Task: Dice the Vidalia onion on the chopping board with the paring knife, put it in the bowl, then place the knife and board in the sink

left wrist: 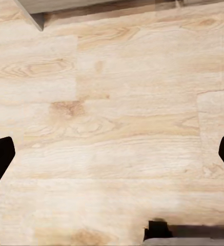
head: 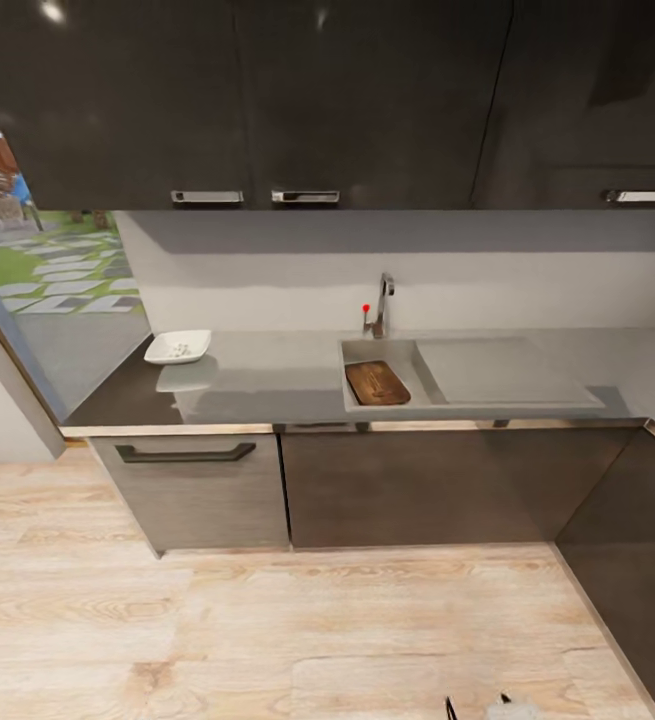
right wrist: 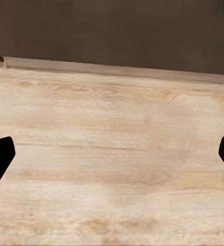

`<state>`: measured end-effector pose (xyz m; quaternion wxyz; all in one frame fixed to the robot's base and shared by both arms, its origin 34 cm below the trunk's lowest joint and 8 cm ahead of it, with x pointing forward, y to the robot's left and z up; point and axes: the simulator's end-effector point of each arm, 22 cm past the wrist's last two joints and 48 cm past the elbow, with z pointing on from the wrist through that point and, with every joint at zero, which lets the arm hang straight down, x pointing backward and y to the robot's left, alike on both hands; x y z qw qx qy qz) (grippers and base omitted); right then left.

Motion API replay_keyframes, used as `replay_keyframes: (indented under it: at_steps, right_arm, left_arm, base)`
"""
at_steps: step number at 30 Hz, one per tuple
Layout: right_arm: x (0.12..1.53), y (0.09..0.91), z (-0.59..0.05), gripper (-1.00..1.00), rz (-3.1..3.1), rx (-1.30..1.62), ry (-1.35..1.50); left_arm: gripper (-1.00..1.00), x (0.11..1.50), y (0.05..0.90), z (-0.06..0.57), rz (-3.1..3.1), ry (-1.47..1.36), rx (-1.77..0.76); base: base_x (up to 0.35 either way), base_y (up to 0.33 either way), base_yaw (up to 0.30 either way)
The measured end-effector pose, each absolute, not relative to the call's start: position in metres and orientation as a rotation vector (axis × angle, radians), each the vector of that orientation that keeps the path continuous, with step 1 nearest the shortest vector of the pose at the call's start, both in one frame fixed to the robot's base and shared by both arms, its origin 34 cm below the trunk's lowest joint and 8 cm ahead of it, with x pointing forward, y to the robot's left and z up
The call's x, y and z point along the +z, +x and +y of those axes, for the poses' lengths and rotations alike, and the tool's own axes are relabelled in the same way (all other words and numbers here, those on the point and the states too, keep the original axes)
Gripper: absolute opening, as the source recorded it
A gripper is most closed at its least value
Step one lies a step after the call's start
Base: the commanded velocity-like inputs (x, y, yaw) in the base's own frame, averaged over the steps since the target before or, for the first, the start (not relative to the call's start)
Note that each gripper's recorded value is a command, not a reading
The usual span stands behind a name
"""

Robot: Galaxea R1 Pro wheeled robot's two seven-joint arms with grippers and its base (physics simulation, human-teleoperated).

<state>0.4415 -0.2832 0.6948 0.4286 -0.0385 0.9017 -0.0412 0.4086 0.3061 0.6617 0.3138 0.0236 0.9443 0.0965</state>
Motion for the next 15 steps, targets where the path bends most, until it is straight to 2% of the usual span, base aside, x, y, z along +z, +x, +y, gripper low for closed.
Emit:
replay_keyframes:
  at_steps: [3,7,13,15]
  right_arm:
    - [0.650,0.391,-0.298,1.00,2.558,-0.152,-0.122]
    - [0.624,0.318,-0.320,1.00,2.835,-0.249,-0.127]
    - [0.615,0.243,-0.333,1.00,3.027,-0.311,-0.007]
    - [0.614,0.221,-0.336,1.00,3.086,-0.321,0.110]
  left_arm:
    - [1.00,0.635,0.362,0.306,2.710,0.113,0.205]
    - [1.00,0.611,0.251,0.284,3.035,0.156,-0.002]
    - [1.00,0.609,0.197,0.290,3.127,0.096,-0.009]
    - [1.00,0.610,0.187,0.302,3.151,-0.063,0.020]
  base:
    - [0.000,0.000,0.000]
    - [0.000,0.000,0.000]
    - [0.000,0.000,0.000]
    - [0.000,0.000,0.000]
